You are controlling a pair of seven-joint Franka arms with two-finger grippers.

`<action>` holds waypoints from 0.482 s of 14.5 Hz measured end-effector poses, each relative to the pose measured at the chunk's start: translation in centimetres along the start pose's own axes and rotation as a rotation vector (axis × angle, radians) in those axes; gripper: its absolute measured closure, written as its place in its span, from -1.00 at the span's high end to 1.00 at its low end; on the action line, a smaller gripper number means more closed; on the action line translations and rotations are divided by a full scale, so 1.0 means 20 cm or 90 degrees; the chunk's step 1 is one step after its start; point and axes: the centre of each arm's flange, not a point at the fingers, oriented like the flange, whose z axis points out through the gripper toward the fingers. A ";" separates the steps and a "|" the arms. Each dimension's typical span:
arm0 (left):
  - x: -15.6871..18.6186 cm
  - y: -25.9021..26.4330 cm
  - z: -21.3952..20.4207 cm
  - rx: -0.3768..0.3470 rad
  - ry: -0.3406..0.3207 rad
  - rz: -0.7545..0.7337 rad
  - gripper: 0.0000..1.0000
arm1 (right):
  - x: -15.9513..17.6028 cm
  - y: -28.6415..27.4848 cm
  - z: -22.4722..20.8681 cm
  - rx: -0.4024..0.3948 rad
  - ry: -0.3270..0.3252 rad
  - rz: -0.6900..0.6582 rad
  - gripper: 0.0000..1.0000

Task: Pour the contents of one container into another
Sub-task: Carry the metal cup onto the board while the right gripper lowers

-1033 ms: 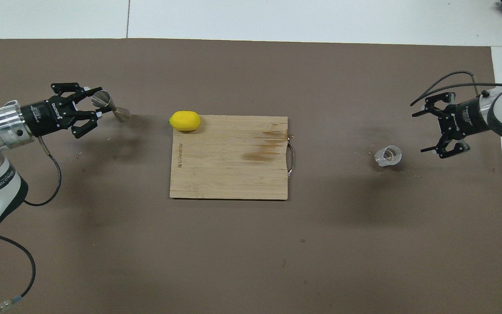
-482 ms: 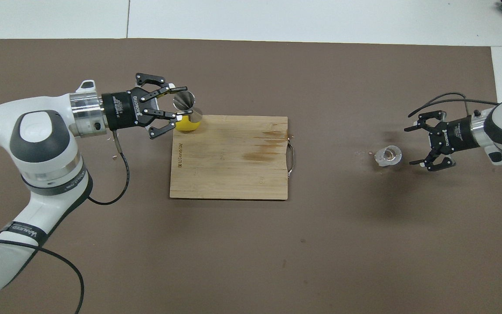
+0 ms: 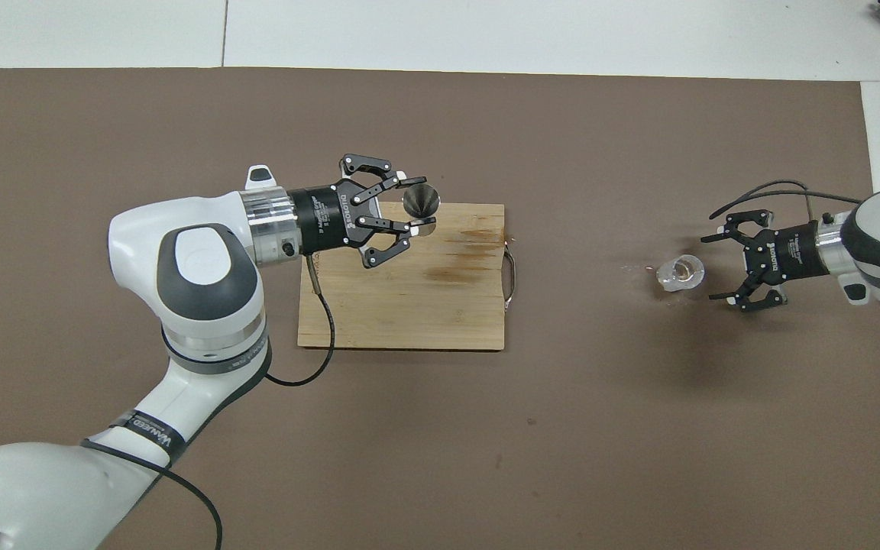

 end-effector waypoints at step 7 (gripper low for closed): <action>0.00 -0.17 0.35 -0.031 0.060 -0.005 0.00 | 0.03 0.07 0.15 0.025 -0.038 0.014 1.00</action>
